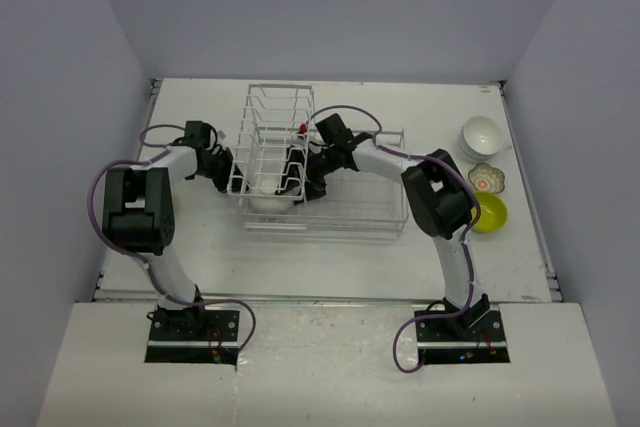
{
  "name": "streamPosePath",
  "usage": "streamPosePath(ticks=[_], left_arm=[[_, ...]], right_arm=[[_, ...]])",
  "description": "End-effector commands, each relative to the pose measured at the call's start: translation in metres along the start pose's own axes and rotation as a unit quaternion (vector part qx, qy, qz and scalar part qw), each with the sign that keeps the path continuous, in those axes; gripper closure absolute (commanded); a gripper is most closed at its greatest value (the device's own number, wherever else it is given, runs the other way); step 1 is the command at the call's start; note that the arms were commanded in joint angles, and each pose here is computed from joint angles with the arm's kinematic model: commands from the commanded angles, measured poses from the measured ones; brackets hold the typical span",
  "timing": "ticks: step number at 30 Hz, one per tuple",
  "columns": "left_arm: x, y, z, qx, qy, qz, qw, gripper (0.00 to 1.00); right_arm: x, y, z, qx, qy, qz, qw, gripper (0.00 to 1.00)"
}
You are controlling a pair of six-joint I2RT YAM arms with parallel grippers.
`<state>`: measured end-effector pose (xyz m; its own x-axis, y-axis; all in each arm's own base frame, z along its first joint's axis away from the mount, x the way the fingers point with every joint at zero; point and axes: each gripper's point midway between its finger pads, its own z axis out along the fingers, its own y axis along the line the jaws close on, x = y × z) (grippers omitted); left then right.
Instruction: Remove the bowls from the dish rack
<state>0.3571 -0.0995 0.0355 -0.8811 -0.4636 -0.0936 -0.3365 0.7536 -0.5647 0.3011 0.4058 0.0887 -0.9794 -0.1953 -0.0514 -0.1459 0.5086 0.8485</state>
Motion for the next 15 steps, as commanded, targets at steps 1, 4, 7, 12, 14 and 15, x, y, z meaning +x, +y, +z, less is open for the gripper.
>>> streamPosePath(ticks=[1, 4, 7, 12, 14, 15], left_arm=[[0.002, -0.009, 0.002, 0.024, 0.007, -0.003, 1.000, 1.00], [0.002, -0.009, 0.003, 0.024, 0.008, -0.004, 1.000, 1.00], [0.001, -0.010, 0.002, 0.025, 0.006, -0.003, 1.000, 1.00], [0.002, -0.009, 0.003, 0.022, 0.008, -0.002, 1.000, 1.00], [0.002, -0.009, 0.003, 0.024, 0.009, -0.003, 1.000, 1.00], [0.003, -0.008, 0.003, 0.024, 0.008, -0.003, 1.000, 1.00]], right_arm=[[-0.009, 0.012, 0.004, -0.027, -0.019, -0.033, 0.999, 0.21], [-0.007, 0.023, 0.002, -0.059, -0.021, -0.038, 0.997, 0.26], [-0.010, 0.030, 0.001, -0.074, -0.028, -0.047, 0.996, 0.28], [-0.013, 0.040, -0.002, -0.093, -0.040, -0.059, 0.993, 0.28], [-0.017, 0.036, 0.000, -0.083, -0.046, -0.056, 0.994, 0.28], [-0.018, 0.037, 0.000, -0.083, -0.047, -0.057, 0.994, 0.27]])
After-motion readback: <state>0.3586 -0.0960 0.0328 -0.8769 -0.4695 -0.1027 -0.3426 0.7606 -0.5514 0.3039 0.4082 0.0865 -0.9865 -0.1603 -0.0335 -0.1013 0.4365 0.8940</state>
